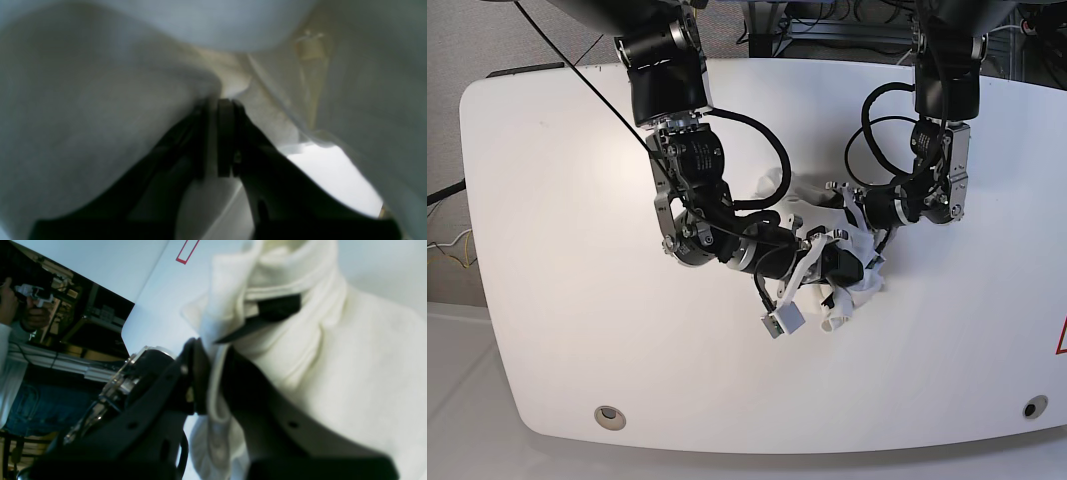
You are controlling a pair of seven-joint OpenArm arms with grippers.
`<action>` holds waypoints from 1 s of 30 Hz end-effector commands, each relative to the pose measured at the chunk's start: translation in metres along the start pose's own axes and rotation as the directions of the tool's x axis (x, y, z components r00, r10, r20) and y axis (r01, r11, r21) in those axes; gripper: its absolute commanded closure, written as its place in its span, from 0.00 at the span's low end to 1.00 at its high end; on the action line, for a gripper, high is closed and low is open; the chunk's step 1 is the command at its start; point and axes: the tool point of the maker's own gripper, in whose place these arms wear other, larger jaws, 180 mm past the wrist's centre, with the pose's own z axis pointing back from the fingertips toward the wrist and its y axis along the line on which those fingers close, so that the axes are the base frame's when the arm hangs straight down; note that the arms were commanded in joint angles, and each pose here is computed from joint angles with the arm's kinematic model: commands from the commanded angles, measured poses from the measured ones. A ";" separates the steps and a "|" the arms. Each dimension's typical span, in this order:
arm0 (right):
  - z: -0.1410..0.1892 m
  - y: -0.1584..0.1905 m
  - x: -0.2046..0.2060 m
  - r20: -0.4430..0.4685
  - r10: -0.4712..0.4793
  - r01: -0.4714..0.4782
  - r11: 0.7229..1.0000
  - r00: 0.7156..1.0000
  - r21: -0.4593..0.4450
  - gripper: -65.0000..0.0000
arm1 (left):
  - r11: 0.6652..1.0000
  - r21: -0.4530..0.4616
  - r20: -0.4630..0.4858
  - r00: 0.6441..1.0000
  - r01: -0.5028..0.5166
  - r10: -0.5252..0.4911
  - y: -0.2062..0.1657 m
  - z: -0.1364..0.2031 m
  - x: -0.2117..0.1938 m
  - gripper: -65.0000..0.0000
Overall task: Fold the T-shirt properly
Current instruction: 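Fold the gripped band end with the right gripper over toward the left gripper, then open the left gripper and move it outward from the folded bundle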
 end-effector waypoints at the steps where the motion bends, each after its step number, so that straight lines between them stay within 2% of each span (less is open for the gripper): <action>1: 0.001 0.016 0.023 0.065 0.024 -0.027 0.999 0.998 0.046 1.00 | 0.995 0.093 -0.199 0.980 0.031 -0.011 0.022 0.009 -0.042 0.93; 7: 0.000 0.016 0.023 0.064 0.025 -0.028 0.998 0.998 0.047 1.00 | 0.994 0.103 -0.203 0.979 0.036 -0.014 0.027 0.013 -0.041 0.91; 9: 0.000 0.016 0.023 0.064 0.025 -0.028 0.998 0.998 0.047 1.00 | 0.993 0.111 -0.208 0.978 0.037 -0.014 0.030 0.016 -0.042 0.86; 15: 0.001 0.016 0.023 0.065 0.025 -0.028 0.999 0.998 0.045 1.00 | 0.988 0.139 -0.170 0.985 0.059 -0.035 0.034 0.028 -0.023 0.59; 19: 0.000 0.016 0.023 0.064 0.024 -0.027 0.999 0.998 0.045 1.00 | 0.982 0.169 -0.144 0.988 0.078 -0.054 0.038 0.041 -0.007 0.49; 30: 0.000 0.015 0.022 0.063 0.023 -0.026 0.999 0.998 0.045 1.00 | 0.965 0.236 -0.115 0.989 0.116 -0.091 0.043 0.069 0.019 0.48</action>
